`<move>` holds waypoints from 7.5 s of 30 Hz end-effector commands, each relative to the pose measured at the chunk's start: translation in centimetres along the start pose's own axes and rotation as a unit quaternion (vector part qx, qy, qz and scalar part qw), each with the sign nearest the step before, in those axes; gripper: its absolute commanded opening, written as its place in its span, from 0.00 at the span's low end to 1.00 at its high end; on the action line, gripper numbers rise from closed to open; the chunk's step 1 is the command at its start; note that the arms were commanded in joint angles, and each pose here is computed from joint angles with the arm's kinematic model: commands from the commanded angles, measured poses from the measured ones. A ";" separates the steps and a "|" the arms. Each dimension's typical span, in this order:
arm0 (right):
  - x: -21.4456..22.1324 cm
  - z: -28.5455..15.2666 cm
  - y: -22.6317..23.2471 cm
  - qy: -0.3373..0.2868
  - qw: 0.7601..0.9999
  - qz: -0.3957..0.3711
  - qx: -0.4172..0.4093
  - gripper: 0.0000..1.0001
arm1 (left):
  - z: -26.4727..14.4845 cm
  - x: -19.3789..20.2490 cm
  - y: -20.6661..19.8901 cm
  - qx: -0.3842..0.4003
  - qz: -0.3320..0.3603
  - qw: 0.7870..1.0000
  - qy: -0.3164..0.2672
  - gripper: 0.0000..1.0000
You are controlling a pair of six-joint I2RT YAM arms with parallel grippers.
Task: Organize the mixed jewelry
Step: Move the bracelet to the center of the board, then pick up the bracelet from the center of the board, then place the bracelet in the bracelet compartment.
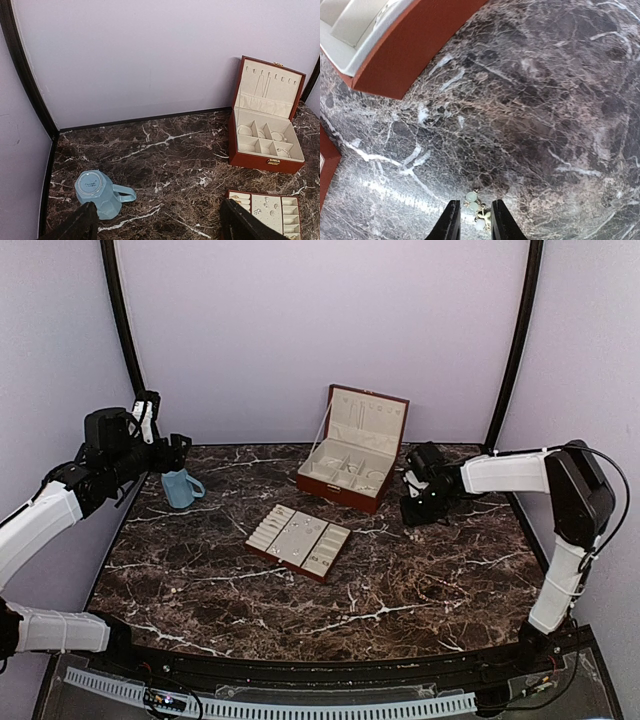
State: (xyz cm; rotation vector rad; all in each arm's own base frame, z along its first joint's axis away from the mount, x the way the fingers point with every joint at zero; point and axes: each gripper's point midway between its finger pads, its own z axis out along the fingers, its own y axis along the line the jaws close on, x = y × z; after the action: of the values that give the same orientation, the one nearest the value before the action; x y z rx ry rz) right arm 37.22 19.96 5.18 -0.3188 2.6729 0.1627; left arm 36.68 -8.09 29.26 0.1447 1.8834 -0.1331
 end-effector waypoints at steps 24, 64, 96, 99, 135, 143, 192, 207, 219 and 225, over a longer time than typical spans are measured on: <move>2.7 2.9 0.3 0.043 0.997 -0.058 0.042 0.15 | -0.1 -0.3 0.3 -0.004 0.003 1.000 -0.007 0.87; 2.4 0.6 3.2 0.001 0.999 -0.016 -0.039 0.05 | -0.6 -0.8 0.2 -0.003 0.001 1.000 -0.017 0.87; -6.7 -6.7 7.8 -0.154 0.975 0.022 -0.157 0.03 | -1.0 -1.1 0.4 -0.007 0.003 1.000 -0.024 0.87; -7.9 -7.1 8.1 -0.163 0.974 0.013 -0.156 0.03 | -1.0 -1.2 0.4 -0.008 0.003 1.000 -0.024 0.87; -18.1 -4.4 8.2 -0.195 0.966 -0.082 -0.150 0.05 | -1.4 -1.5 0.4 -0.005 0.003 1.000 -0.031 0.87; -19.2 -2.7 10.3 -0.190 0.956 -0.113 -0.192 0.05 | -1.5 -1.6 0.4 -0.007 0.004 0.999 -0.033 0.87; -19.3 1.5 12.7 -0.198 0.930 -0.191 -0.245 0.22 | -1.8 -1.9 0.5 -0.009 0.004 0.999 -0.039 0.87; -19.3 0.4 12.4 -0.213 0.929 -0.182 -0.240 0.31 | -2.2 -2.2 0.5 -0.010 0.003 0.999 -0.046 0.87; -17.6 -2.9 10.9 -0.240 0.929 -0.158 -0.232 0.43 | -2.7 -2.5 0.7 -0.012 0.004 0.998 -0.056 0.88; -16.2 -5.0 9.6 -0.251 0.930 -0.136 -0.231 0.49 | -2.8 -2.5 0.7 -0.013 0.006 0.998 -0.064 0.88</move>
State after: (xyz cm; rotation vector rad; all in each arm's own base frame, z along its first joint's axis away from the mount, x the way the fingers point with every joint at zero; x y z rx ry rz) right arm 46.98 32.65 14.37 -0.7515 2.1102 0.6892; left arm 35.21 -7.38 31.51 0.1292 1.8096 -0.1201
